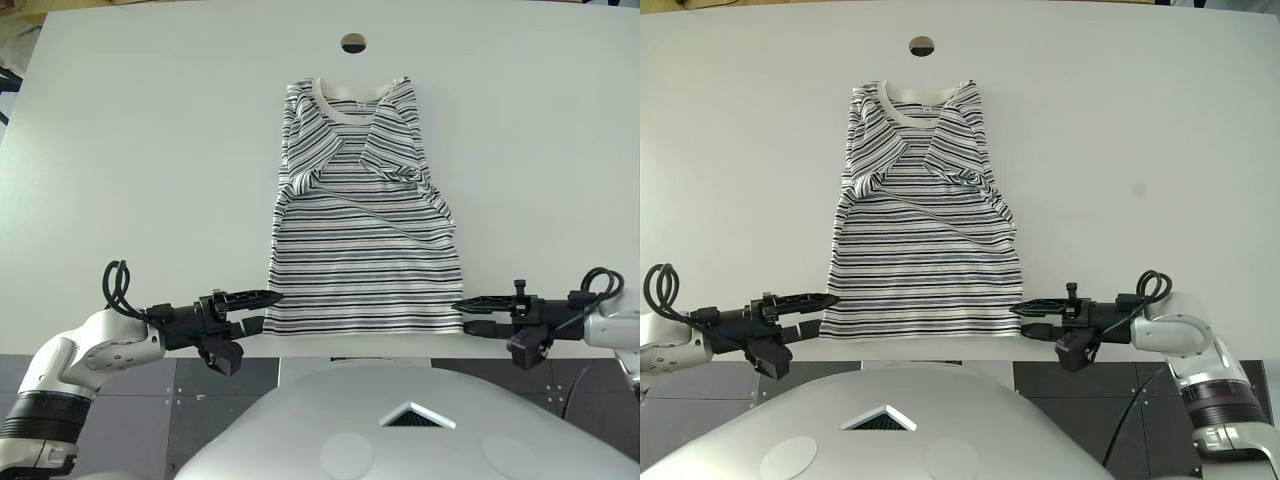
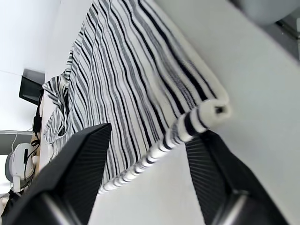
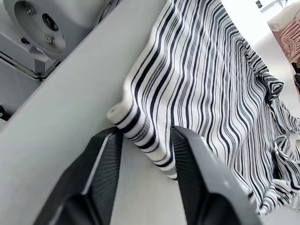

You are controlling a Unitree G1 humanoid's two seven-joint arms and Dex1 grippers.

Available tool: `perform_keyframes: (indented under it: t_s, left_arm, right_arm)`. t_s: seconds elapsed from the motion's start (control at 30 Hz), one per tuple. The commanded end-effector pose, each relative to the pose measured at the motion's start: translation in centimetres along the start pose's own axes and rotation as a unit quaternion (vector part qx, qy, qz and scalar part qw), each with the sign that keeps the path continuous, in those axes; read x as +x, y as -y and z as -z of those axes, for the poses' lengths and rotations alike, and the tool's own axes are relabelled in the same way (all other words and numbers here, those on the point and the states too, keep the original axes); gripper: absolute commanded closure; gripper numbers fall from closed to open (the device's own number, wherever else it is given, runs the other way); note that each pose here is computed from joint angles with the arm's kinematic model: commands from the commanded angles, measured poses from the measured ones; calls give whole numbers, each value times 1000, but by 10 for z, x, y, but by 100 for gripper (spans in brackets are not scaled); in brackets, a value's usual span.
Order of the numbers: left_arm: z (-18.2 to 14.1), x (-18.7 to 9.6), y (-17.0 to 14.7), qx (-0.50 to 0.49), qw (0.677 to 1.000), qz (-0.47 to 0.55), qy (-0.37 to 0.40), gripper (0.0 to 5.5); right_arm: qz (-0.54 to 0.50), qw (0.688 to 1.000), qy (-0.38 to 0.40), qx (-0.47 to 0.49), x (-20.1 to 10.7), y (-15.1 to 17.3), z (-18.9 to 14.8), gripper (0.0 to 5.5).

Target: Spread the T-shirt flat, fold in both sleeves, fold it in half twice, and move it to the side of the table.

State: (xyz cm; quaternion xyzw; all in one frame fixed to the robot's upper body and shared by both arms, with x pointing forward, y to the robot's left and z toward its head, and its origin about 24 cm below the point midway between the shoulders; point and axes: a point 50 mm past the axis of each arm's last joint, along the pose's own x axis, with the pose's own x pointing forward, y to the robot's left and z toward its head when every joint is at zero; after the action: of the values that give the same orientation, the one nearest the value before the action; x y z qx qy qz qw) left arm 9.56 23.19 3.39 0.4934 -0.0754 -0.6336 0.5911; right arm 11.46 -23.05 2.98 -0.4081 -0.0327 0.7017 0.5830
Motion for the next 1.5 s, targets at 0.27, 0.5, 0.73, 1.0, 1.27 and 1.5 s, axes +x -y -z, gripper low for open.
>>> perform_keyframes:
  t_s: [0.27,0.5,0.73,1.0,1.27,1.5]
  left_arm:
    - [2,7,26,-22,991,128,-27,456]
    - [-8,10,7,-55,992,110,-4,539]
    - [-57,-6,-30,-386,897,172,131,539]
    - [-39,-8,-62,-399,900,84,151,539]
    - [37,4,-128,-279,941,-193,12,539]
    - [98,22,-148,-224,938,-245,-101,539]
  right_arm:
    - [-66,997,-18,46,3,-15,3,540]
    - [-58,990,18,130,0,-8,-10,540]
    - [-76,937,113,321,-16,18,-34,540]
    - [16,954,133,268,-23,70,-36,540]
    - [270,958,43,85,-14,154,8,540]
    - [322,943,-87,-19,14,192,59,540]
